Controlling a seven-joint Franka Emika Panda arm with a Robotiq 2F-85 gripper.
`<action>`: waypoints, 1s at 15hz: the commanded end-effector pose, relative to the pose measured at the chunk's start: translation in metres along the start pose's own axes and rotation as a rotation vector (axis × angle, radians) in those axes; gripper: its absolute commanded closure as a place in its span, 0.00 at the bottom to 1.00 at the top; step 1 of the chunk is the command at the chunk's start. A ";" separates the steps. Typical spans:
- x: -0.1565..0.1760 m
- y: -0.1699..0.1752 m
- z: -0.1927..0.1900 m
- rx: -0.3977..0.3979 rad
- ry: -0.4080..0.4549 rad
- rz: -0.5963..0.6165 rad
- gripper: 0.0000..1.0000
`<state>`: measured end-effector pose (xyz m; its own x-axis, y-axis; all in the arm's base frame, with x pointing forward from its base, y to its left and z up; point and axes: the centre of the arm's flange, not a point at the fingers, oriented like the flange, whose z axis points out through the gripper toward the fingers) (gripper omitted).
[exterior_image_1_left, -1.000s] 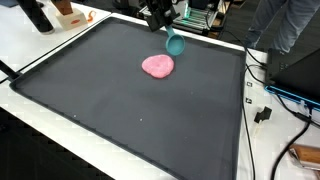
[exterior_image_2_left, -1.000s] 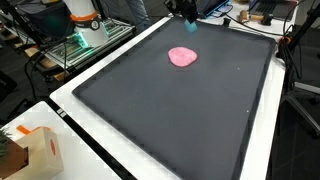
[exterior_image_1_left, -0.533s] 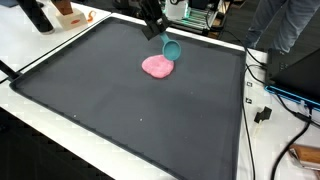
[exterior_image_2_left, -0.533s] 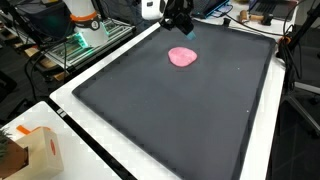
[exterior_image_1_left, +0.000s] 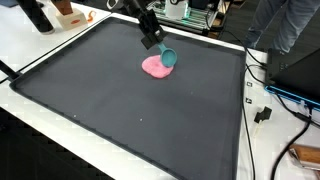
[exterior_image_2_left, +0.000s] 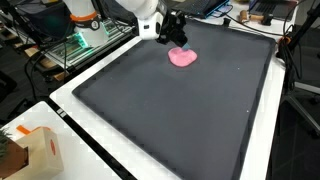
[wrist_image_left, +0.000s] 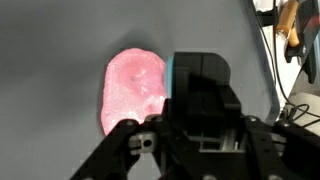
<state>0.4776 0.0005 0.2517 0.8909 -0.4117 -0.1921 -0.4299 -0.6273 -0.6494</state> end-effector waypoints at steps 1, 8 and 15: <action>0.009 0.018 0.008 0.045 -0.004 -0.031 0.75; 0.024 0.039 0.024 0.004 -0.034 0.009 0.75; 0.036 0.047 0.036 -0.068 -0.039 0.060 0.75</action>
<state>0.4922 -0.0152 0.2214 0.8779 -0.4179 -0.2336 -0.4591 -0.5961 -0.6587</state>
